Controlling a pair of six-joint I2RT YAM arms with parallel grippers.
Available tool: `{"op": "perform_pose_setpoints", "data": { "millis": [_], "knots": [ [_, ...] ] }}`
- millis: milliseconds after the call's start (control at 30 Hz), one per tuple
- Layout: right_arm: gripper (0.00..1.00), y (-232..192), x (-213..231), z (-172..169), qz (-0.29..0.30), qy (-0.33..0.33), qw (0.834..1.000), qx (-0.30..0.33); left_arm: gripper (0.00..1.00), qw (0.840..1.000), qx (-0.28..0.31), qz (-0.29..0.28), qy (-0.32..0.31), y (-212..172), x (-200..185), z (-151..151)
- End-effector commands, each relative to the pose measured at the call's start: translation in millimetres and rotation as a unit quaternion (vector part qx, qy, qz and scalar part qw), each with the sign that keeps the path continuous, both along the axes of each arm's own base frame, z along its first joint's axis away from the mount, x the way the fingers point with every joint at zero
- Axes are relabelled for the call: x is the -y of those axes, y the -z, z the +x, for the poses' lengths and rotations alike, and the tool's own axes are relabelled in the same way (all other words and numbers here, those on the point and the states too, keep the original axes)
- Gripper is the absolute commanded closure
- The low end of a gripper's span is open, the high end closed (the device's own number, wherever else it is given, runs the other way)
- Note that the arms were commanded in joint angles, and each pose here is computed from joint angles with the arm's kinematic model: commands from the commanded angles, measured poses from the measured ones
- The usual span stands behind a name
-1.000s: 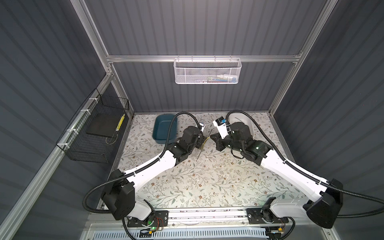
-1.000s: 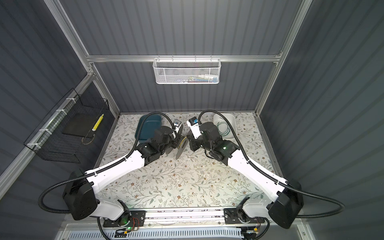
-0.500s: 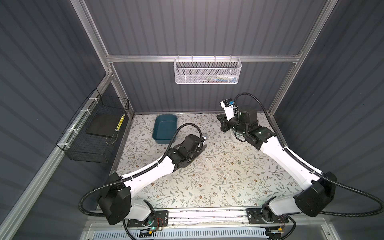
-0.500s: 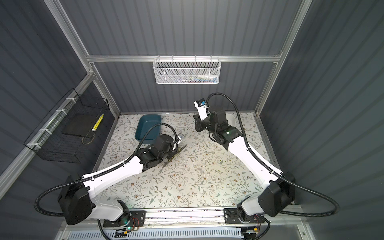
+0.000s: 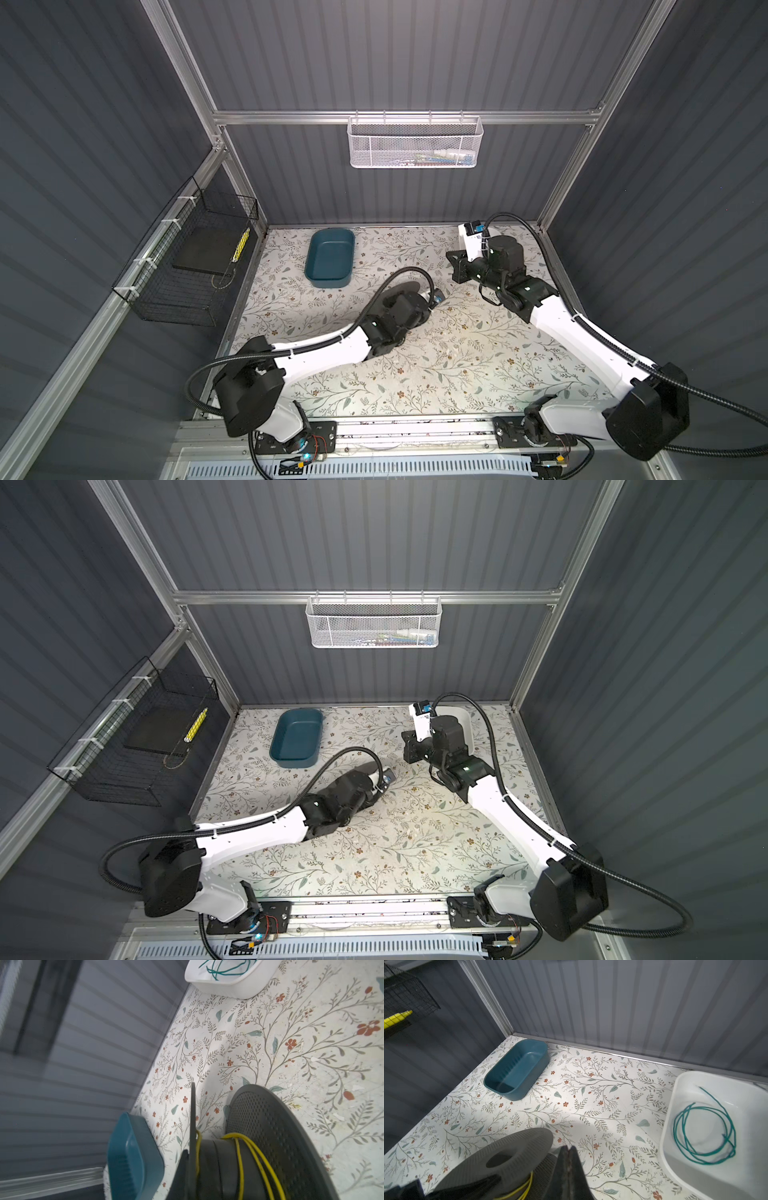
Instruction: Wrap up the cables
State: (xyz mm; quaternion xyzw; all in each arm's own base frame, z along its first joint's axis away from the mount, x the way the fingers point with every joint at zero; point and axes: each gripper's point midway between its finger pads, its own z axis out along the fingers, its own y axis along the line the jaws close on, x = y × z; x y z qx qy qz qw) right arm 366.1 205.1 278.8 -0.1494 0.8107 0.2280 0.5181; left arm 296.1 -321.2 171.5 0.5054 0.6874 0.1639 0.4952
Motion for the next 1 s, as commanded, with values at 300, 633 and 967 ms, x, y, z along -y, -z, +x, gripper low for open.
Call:
{"op": "perform_pose_setpoints", "data": {
  "millis": [300, 633, 967],
  "knots": [
    [0.93, 24, 65, -39, 0.07, 0.141, 0.987, -0.01, 1.0, 0.999, 0.016, 0.024, 0.025, 75, 57, -41],
    [0.76, 27, 76, -52, 0.055, 0.149, 0.987, -0.017, 0.91, 0.999, -0.024, 0.014, 0.041, 121, 64, -53],
    [0.58, 21, 86, -56, 0.048, 0.161, 0.986, -0.012, 0.46, 0.997, -0.06, 0.037, 0.043, 132, 58, -61]
  ]
}}
